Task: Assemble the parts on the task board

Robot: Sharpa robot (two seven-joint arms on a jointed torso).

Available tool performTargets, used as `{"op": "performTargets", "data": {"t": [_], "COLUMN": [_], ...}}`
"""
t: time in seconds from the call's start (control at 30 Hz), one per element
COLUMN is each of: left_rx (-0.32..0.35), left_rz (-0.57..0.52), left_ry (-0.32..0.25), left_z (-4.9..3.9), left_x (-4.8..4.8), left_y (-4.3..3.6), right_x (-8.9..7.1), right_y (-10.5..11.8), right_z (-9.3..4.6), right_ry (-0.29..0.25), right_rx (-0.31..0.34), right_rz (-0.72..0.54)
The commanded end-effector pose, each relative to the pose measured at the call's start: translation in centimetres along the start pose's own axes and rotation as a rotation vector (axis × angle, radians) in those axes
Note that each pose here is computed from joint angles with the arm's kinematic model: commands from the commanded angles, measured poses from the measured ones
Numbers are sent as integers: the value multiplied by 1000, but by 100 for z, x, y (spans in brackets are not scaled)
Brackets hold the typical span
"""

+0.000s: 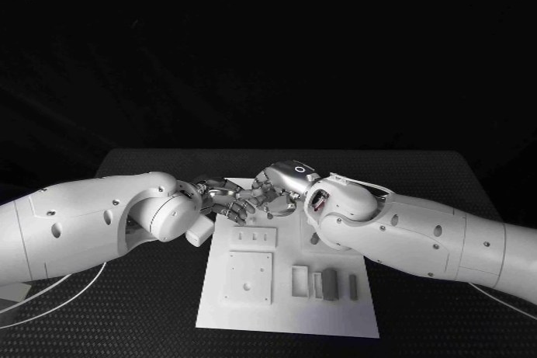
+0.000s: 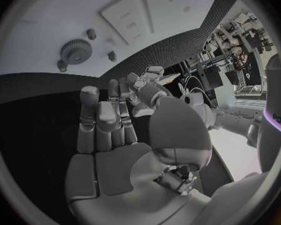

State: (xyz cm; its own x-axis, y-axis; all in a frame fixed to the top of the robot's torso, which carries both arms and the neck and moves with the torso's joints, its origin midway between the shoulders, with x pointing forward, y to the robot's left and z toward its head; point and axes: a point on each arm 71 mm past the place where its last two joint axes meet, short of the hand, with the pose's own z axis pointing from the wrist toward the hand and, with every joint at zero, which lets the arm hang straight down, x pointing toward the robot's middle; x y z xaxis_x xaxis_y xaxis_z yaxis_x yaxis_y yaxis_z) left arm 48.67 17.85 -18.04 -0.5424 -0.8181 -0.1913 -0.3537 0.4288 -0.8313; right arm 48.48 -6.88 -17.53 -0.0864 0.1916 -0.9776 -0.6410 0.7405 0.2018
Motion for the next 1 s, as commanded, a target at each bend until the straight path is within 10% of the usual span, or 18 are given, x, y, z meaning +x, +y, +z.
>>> {"op": "performTargets", "data": {"t": [0.03, 1.0], "left_rx": [11, 5], "left_rz": [6, 14], "left_ry": [-4, -19], "left_z": [4, 9], "left_x": [12, -12], "left_y": [-22, -18], "right_x": [3, -7], "right_y": [68, 88], "right_z": [7, -5], "right_ry": [5, -7], "right_rx": [-36, -42], "right_rz": [5, 32]}}
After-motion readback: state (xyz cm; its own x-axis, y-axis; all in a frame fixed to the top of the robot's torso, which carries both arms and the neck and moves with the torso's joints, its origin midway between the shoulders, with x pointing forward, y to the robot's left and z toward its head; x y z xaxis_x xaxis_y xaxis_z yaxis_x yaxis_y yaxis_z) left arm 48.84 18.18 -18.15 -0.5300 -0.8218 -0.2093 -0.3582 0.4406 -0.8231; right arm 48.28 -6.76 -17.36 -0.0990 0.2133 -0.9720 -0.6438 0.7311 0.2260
